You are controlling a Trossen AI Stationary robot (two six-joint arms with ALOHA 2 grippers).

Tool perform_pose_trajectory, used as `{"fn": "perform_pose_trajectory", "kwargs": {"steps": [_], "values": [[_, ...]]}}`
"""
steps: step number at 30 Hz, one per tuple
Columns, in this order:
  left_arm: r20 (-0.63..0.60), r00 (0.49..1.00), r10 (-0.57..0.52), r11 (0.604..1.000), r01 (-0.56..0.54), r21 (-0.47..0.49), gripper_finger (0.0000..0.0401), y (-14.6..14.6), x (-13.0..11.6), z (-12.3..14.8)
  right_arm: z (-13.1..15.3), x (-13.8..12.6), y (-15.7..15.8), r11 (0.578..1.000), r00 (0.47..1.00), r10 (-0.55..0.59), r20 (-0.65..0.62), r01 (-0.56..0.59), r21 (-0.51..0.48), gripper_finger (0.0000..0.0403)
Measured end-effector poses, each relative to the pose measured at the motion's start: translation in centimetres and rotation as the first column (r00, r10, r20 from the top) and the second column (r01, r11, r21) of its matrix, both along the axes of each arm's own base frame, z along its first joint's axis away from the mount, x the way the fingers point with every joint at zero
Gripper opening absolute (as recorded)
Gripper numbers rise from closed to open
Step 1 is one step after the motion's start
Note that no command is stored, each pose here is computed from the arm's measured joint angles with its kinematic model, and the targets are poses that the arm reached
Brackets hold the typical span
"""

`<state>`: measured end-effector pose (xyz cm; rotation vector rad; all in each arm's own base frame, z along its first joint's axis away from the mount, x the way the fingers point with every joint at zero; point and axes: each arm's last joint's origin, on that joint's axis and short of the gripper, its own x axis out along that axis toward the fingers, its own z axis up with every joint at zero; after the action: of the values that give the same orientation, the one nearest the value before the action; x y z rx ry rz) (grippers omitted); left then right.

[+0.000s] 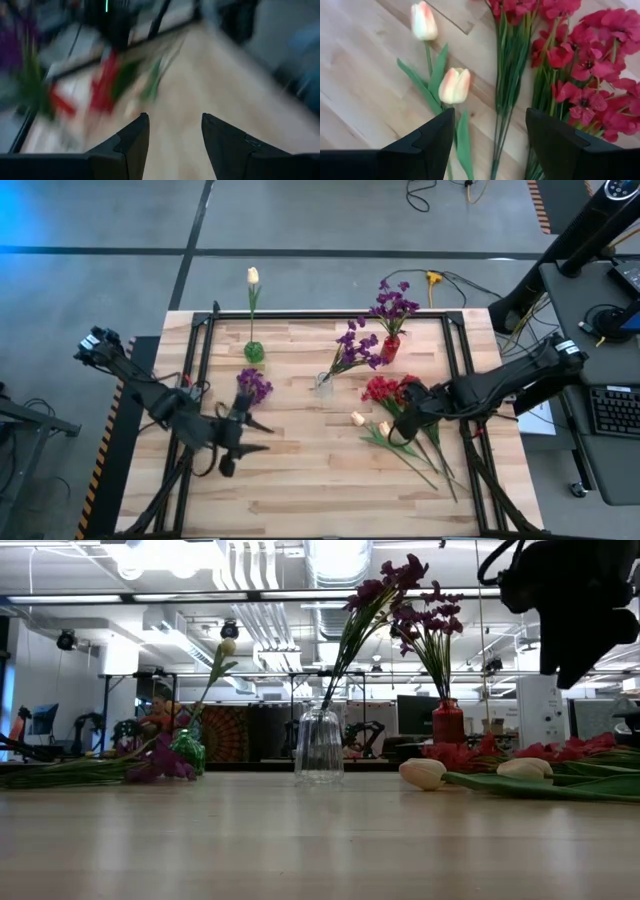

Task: Sort flowers into vase by color
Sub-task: Put the bottom violet flowers into the red vase

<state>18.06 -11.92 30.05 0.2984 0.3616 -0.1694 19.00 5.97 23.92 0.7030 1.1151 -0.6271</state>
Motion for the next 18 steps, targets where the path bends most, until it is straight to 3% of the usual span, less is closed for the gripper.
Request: {"fn": "perform_pose_trajectory", "kwargs": {"steps": [3,6,13,18], "values": [[0.124,0.987,-0.101,0.991,0.11,-0.073,0.0164,-0.4,0.1,0.9,-0.5,0.1,0.5,0.999,0.999,0.042,-0.027,-0.043,-0.008,0.0235],[0.158,0.98,-0.118,0.988,0.132,-0.08,0.0164,-0.5,0.2,0.0,-0.9,0.0,1.4,0.997,0.996,0.076,-0.047,-0.077,-0.014,0.0235],[0.167,0.983,0.078,0.995,-0.066,-0.076,0.0164,0.0,0.5,-1.9,-1.5,-0.5,2.6,0.997,0.996,0.07,-0.051,-0.072,-0.035,0.0235],[0.157,0.983,0.1,0.994,-0.091,-0.065,0.0164,0.1,0.4,-2.5,-1.3,-0.4,2.4,0.989,0.999,0.049,-0.001,-0.049,-0.139,0.0235]]}}
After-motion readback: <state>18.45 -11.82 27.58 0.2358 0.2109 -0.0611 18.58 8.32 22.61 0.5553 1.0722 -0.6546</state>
